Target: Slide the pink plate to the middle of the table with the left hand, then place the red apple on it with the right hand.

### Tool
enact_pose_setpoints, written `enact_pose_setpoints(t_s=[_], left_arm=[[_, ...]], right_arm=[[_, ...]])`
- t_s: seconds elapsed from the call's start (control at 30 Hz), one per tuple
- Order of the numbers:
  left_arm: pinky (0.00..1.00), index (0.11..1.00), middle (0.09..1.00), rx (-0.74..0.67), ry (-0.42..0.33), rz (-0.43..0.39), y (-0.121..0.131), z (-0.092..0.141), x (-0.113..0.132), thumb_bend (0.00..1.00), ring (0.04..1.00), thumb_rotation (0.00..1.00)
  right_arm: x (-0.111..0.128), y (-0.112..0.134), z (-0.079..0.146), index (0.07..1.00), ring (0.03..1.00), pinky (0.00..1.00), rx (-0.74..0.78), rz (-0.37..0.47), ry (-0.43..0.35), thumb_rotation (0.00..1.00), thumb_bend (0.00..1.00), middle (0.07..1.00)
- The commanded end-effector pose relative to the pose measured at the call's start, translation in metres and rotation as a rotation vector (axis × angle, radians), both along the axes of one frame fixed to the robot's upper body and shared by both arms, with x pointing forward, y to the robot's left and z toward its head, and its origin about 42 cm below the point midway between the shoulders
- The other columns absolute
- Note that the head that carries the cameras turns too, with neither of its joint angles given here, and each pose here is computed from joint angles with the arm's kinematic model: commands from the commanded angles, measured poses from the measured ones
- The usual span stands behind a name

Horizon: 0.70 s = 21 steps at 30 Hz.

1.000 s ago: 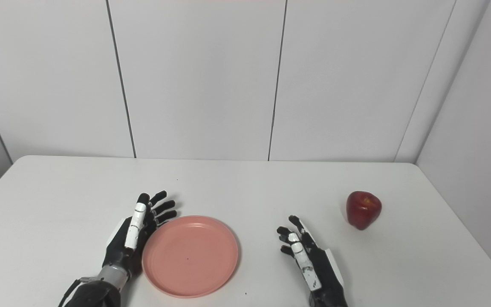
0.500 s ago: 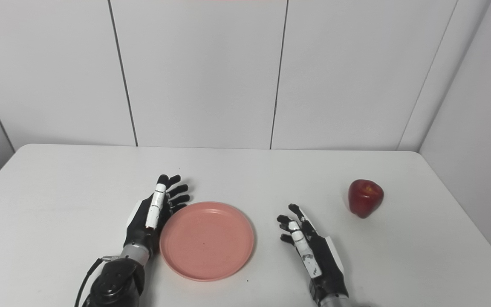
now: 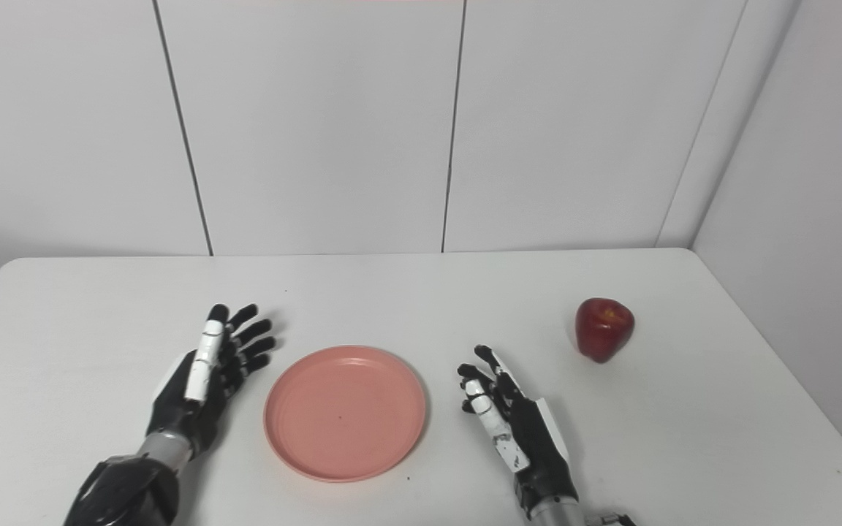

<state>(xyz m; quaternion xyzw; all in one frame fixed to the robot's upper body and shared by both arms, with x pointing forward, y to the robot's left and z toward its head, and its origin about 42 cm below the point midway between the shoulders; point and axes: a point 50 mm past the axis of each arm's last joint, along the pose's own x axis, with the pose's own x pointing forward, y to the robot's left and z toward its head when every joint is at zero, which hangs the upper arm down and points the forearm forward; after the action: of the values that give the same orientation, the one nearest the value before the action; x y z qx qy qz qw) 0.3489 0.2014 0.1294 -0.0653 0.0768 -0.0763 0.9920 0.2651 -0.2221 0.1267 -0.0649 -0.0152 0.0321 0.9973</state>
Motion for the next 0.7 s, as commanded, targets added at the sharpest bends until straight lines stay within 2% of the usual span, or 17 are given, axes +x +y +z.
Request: enact_pose_setpoints(t_s=[0.0, 0.1, 0.2, 0.27, 0.4, 0.47, 0.57, 0.67], left_arm=[[0.89, 0.888, 0.879, -0.019, -0.061, -0.017, 0.002, 0.016, 0.001, 0.69, 0.858, 0.96], [0.9, 0.895, 0.882, -0.027, -0.046, 0.001, 0.006, 0.009, -0.002, 0.69, 0.861, 0.96], [0.89, 0.909, 0.892, -0.035, -0.032, 0.013, 0.006, 0.005, -0.002, 0.67, 0.862, 0.97], [0.88, 0.909, 0.892, -0.045, -0.034, 0.016, 0.006, 0.003, -0.001, 0.68, 0.859, 0.96], [0.87, 0.909, 0.888, -0.054, -0.035, 0.016, 0.006, -0.001, 0.002, 0.7, 0.857, 0.95], [0.87, 0.91, 0.888, -0.061, -0.034, 0.013, 0.005, -0.003, 0.003, 0.7, 0.858, 0.95], [0.89, 0.918, 0.894, -0.068, -0.033, 0.009, 0.004, -0.005, 0.003, 0.69, 0.861, 0.96], [0.89, 0.915, 0.893, -0.062, -0.03, 0.007, 0.002, -0.005, 0.003, 0.68, 0.861, 0.97]], right_arm=[[0.005, -0.003, 0.039, 0.915, 0.825, 0.73, -0.063, -0.011, -0.178, 0.77, 0.8, 0.842], [0.006, -0.011, 0.064, 0.907, 0.798, 0.7, -0.232, -0.036, -0.273, 0.78, 0.8, 0.837], [0.009, -0.019, 0.083, 0.888, 0.799, 0.68, -0.396, -0.059, -0.326, 0.7, 0.84, 0.842], [0.012, -0.023, 0.093, 0.884, 0.808, 0.66, -0.487, -0.073, -0.338, 0.64, 0.88, 0.854], [0.023, -0.035, 0.118, 0.876, 0.807, 0.65, -0.659, -0.08, -0.367, 0.41, 0.94, 0.86], [0.031, -0.042, 0.128, 0.874, 0.804, 0.65, -0.7, -0.079, -0.366, 0.39, 0.94, 0.857], [0.041, -0.051, 0.14, 0.865, 0.78, 0.64, -0.743, -0.077, -0.365, 0.3, 0.96, 0.845], [0.056, -0.065, 0.149, 0.868, 0.781, 0.63, -0.799, -0.079, -0.354, 0.3, 0.99, 0.854]])
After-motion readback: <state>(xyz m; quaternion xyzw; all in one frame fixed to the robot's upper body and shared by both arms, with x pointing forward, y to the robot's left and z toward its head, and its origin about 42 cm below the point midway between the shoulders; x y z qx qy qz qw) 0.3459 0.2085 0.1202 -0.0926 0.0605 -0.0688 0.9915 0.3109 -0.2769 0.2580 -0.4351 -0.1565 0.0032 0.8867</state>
